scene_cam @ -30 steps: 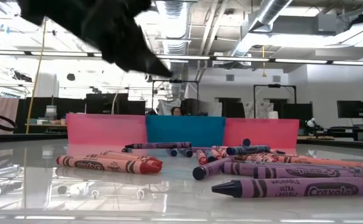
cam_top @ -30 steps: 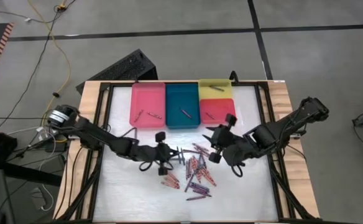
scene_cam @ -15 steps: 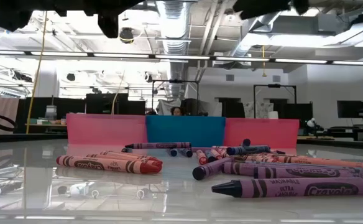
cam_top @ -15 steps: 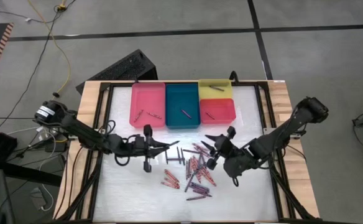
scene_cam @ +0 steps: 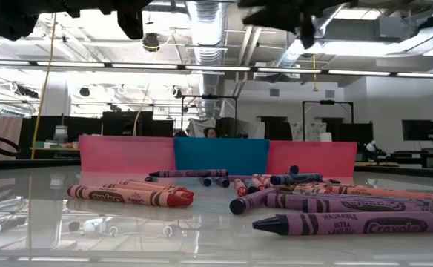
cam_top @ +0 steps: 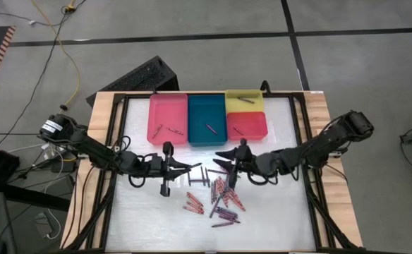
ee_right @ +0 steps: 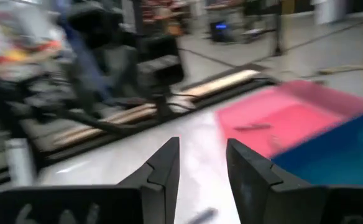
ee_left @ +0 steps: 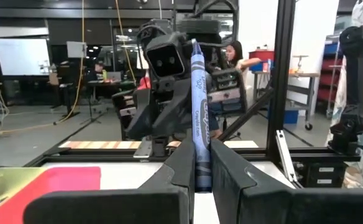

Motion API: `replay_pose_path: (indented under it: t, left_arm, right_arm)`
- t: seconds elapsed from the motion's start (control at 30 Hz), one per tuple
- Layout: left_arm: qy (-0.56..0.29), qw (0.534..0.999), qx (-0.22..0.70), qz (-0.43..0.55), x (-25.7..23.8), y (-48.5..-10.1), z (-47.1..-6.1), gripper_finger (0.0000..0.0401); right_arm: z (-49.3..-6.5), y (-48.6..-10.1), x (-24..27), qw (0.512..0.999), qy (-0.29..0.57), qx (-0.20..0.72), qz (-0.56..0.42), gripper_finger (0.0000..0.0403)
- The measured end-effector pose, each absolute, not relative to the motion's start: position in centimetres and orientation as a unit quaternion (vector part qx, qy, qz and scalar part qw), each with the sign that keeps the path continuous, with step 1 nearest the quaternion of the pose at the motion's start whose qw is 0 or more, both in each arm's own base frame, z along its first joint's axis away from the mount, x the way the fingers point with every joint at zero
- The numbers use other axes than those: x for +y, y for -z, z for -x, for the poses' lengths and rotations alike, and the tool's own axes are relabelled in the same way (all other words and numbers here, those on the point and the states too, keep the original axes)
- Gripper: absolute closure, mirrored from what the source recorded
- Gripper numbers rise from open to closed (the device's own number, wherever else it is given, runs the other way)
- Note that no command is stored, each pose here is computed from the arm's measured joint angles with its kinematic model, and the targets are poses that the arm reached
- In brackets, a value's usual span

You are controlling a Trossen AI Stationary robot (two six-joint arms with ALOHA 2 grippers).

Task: Sort crayons
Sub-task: Put the blue crayon into the yellow bin

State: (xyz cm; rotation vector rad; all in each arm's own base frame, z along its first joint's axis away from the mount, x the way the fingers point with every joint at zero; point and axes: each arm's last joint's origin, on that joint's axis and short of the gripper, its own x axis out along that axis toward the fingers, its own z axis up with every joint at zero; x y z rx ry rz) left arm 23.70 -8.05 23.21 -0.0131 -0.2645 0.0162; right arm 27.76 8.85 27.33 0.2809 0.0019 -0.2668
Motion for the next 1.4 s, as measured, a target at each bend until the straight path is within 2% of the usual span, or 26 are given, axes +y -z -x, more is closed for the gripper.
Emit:
replay_pose_path:
  t: [0.13, 0.43, 0.9, 1.13, 1.4]
  left_arm:
    - [-0.008, 0.991, -0.132, 0.007, -8.1, -23.2, -23.7, 0.0384]
    - [-0.006, 0.991, -0.132, 0.006, -8.1, -23.2, -23.7, 0.0383]
    - [-0.007, 0.99, -0.144, -0.006, -7.8, -23.4, -23.8, 0.0383]
    - [-0.003, 0.99, -0.14, -0.008, -7.9, -23.4, -23.8, 0.0383]
    - [-0.019, 0.992, -0.126, -0.02, -7.7, -23.1, -23.9, 0.0383]
  right_arm:
    - [-28.2, -28.0, 8.1, 0.984, 0.083, -0.024, -0.156, 0.027]
    - [-28.3, -28.5, 7.5, 0.987, 0.09, -0.046, -0.125, 0.026]
    - [-34.0, -28.1, 9.5, 0.993, 0.094, -0.071, 0.013, 0.0161]
    - [-34.8, -28.3, 10.5, 0.995, 0.086, -0.048, 0.035, 0.0157]
    - [-33.4, -29.4, 11.8, 0.997, 0.061, -0.034, 0.04, 0.0157]
